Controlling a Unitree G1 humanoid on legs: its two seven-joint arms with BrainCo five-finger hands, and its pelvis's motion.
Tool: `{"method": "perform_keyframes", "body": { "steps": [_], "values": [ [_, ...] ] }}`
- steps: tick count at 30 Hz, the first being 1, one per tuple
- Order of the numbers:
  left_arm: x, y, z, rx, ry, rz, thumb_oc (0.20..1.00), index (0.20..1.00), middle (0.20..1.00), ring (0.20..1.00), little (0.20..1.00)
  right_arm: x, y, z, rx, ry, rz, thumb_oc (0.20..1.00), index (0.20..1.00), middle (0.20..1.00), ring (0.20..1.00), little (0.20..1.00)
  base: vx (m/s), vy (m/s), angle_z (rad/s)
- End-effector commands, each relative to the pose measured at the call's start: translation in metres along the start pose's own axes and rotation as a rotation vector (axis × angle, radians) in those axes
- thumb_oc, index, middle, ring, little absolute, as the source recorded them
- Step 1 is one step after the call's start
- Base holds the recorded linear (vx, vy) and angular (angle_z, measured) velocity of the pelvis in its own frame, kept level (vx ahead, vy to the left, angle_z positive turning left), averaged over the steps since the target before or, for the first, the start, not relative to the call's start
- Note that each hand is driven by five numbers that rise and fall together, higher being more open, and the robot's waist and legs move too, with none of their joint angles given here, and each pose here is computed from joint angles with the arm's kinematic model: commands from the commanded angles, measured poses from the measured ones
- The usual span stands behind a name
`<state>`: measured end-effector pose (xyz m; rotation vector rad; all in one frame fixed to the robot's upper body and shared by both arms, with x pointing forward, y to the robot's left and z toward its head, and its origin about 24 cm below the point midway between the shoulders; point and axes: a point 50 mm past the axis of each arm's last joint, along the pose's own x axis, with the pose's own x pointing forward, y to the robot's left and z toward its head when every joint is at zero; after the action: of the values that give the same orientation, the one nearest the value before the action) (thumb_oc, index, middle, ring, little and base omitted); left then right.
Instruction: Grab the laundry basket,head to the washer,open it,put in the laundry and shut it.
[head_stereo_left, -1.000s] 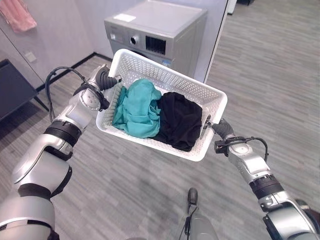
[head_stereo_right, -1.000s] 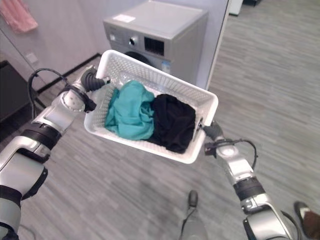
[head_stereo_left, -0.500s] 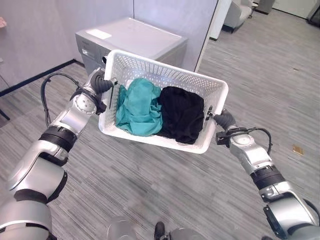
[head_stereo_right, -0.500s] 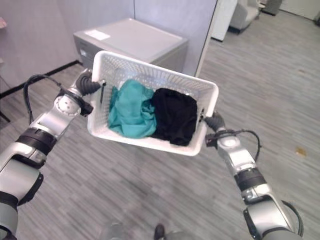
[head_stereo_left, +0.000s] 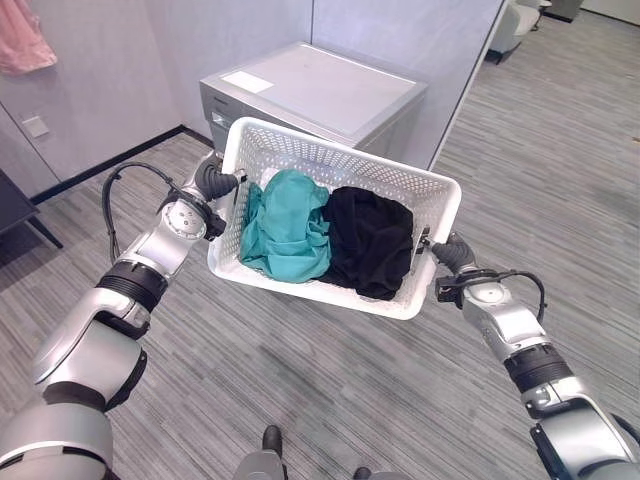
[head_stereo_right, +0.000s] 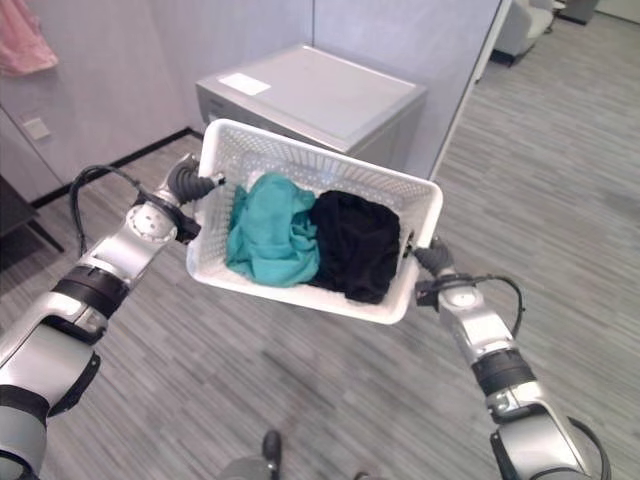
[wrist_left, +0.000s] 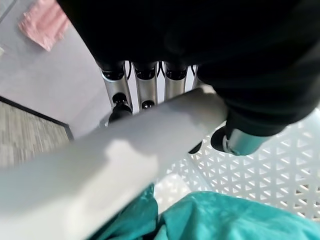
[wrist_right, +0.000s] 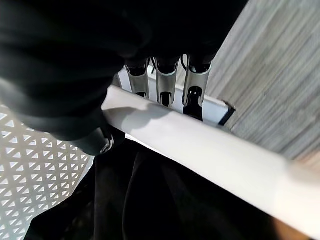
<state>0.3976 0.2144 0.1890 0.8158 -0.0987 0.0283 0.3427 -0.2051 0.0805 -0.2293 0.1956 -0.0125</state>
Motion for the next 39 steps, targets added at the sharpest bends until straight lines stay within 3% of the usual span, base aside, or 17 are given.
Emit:
{"method": "perform_keyframes", "body": {
  "steps": [1,39],
  "values": [
    [0.003,-0.020,0.037,-0.112,-0.171,-0.031,0.200,0.200,0.200,0.200,0.200,-0.001,0.017,0.073,0.018,-0.350,0.105,0.200,0.200,0.200,0.200,0.200,0.03,0.056,-0.03],
    [-0.011,-0.044,-0.008,-0.049,-0.048,-0.095,0.200,0.200,0.200,0.200,0.200,-0.005,-0.024,0.036,-0.119,-0.258,0.010,0.200,0.200,0.200,0.200,0.200,0.00,0.006,-0.01]
  ]
}}
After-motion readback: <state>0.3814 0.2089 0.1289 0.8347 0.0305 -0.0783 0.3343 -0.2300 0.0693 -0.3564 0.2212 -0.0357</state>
